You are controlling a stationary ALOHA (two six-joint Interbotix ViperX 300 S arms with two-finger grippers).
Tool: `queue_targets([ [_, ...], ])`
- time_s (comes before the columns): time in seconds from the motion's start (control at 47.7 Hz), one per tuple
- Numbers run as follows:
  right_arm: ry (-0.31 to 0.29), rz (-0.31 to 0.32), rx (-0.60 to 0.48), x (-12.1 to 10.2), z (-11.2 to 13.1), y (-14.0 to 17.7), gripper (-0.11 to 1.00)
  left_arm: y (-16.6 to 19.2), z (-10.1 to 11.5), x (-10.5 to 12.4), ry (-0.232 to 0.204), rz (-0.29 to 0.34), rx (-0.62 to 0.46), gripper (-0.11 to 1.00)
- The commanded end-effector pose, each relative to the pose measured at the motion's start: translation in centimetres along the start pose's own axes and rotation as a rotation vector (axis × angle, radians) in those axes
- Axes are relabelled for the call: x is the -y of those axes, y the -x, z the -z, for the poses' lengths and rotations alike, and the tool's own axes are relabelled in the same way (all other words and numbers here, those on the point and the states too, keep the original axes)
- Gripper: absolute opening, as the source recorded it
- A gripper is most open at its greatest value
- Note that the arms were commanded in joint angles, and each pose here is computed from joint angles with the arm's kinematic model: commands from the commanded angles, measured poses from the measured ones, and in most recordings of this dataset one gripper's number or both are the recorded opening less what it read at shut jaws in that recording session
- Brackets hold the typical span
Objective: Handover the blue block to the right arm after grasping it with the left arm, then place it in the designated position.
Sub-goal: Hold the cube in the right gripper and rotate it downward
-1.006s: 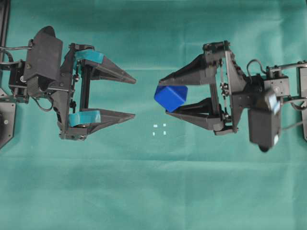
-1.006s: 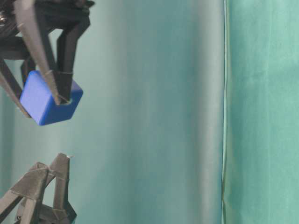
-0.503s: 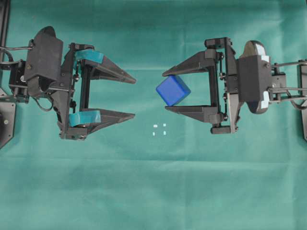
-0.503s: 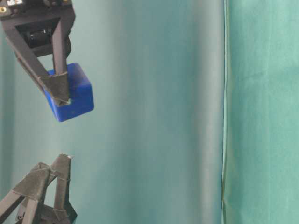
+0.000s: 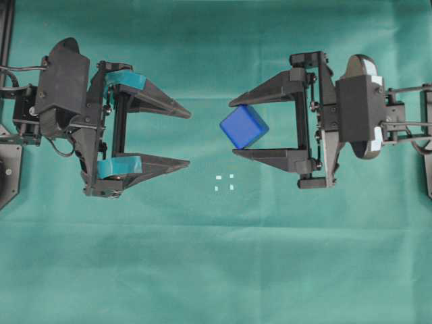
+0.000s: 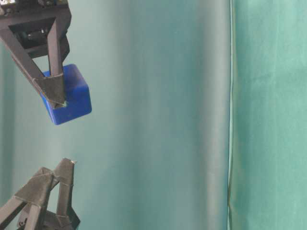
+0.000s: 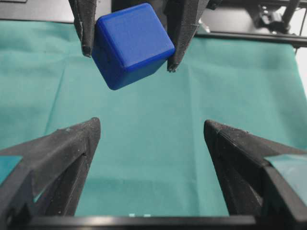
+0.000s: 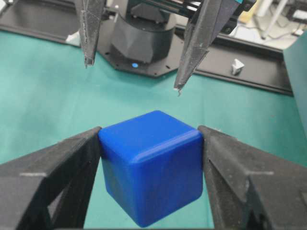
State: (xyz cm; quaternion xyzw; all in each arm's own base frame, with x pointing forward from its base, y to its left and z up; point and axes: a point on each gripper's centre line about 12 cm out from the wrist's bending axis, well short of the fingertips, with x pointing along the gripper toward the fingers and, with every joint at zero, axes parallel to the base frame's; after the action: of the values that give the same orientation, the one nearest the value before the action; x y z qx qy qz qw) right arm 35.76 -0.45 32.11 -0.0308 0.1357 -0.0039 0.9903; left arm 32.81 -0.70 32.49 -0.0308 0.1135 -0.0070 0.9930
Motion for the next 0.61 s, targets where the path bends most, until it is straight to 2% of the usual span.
queue_targets([
  [0.0, -0.008, 0.001, 0.055, 0.06, -1.94, 0.68, 0.65, 0.38, -0.89, -0.04, -0.001, -0.001, 0.029, 1.0],
  [0.587, -0.008, 0.0, 0.058, 0.06, -2.02, 0.68, 0.65, 0.33, -0.83, -0.05, -0.001, -0.001, 0.026, 1.0],
])
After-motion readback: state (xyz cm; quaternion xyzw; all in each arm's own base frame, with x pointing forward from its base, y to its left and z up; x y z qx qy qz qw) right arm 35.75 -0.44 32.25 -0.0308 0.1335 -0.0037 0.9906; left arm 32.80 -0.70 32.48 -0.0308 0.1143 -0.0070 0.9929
